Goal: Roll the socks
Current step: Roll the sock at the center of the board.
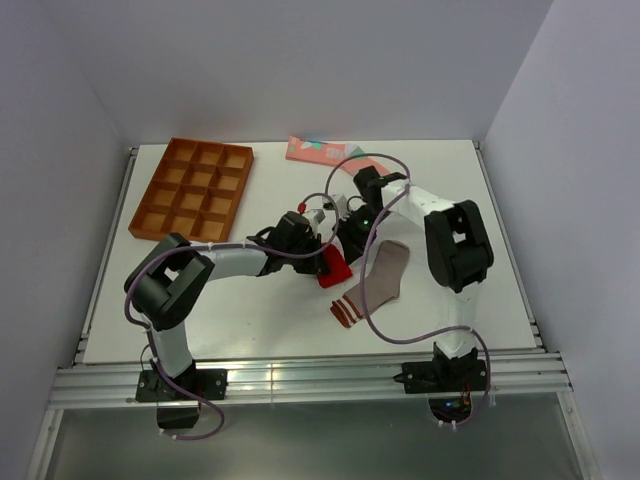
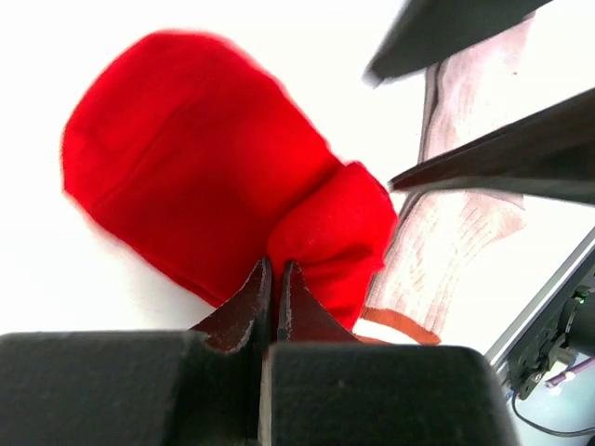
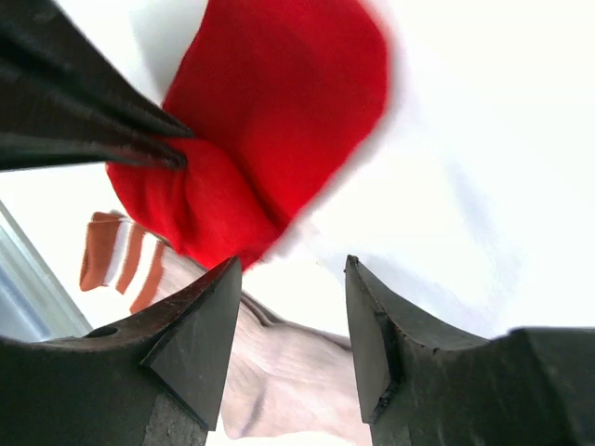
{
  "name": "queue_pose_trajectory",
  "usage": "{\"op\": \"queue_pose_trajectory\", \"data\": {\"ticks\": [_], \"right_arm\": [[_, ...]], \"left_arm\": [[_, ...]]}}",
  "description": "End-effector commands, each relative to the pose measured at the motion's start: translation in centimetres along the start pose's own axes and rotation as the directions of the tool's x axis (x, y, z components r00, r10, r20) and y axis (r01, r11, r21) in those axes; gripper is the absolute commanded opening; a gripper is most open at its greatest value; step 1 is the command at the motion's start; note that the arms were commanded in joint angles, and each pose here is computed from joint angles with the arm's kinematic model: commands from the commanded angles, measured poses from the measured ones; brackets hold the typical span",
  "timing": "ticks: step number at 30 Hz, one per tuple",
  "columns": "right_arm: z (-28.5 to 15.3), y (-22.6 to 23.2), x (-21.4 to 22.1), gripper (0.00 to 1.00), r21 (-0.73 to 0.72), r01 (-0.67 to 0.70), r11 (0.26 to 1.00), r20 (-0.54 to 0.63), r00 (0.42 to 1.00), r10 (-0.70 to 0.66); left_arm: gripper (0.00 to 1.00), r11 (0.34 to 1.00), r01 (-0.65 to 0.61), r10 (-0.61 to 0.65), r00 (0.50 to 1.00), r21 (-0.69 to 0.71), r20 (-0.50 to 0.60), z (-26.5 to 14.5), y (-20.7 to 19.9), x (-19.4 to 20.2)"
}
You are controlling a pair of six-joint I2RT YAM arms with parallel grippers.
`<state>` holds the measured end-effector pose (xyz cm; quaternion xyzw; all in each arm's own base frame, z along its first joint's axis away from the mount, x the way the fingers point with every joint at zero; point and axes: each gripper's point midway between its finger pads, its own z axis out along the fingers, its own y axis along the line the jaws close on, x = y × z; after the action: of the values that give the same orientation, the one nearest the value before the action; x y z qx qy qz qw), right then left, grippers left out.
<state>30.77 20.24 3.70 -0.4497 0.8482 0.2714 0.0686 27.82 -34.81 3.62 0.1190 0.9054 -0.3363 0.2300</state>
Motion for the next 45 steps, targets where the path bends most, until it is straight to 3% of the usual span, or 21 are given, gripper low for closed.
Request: {"op": "queue_pose_trajectory", "data": {"ticks": [1,6,12,19,25,38,45], "right_arm": [[-3.3,-1.7,-2.0,0.57,0.121,0.026,0.992,0.150,0.988,-0.044],[-5.2,-1.7,-1.4,0.56,0.170,0.065,0.983,0.205,0.974,-0.100],[-6.0,1.2,-0.3,0.56,0.159,0.253,0.954,0.248,0.925,-0.287],[-6.5,3.4,0.7,0.57,0.219,0.458,0.862,0.253,0.826,-0.503],[-4.0,5.5,0.9,0.57,0.270,0.589,0.762,0.178,0.747,-0.640],[0.4,7.8,0.6,0.57,0.239,0.710,0.662,0.087,0.664,-0.743],[2.1,8.0,1.3,0.55,0.220,0.736,0.640,0.027,0.651,-0.759]], "left_arm": [[0.00,0.996,0.061,-0.065,0.996,-0.069,-0.063,0.2,1.5,1.7],[0.00,0.992,0.111,-0.115,0.991,-0.064,-0.065,0.0,1.9,2.4],[0.00,0.984,0.176,-0.175,0.974,-0.006,-0.144,0.3,1.7,3.8],[0.00,0.965,0.249,-0.218,0.935,0.080,-0.279,-0.3,2.0,4.6],[0.00,0.964,0.252,-0.207,0.916,0.090,-0.344,-0.5,2.2,4.8],[0.01,0.967,0.254,-0.219,0.894,0.038,-0.391,-0.4,3.4,5.5],[0.00,0.967,0.253,-0.219,0.892,0.035,-0.394,0.0,3.7,4.9]]}}
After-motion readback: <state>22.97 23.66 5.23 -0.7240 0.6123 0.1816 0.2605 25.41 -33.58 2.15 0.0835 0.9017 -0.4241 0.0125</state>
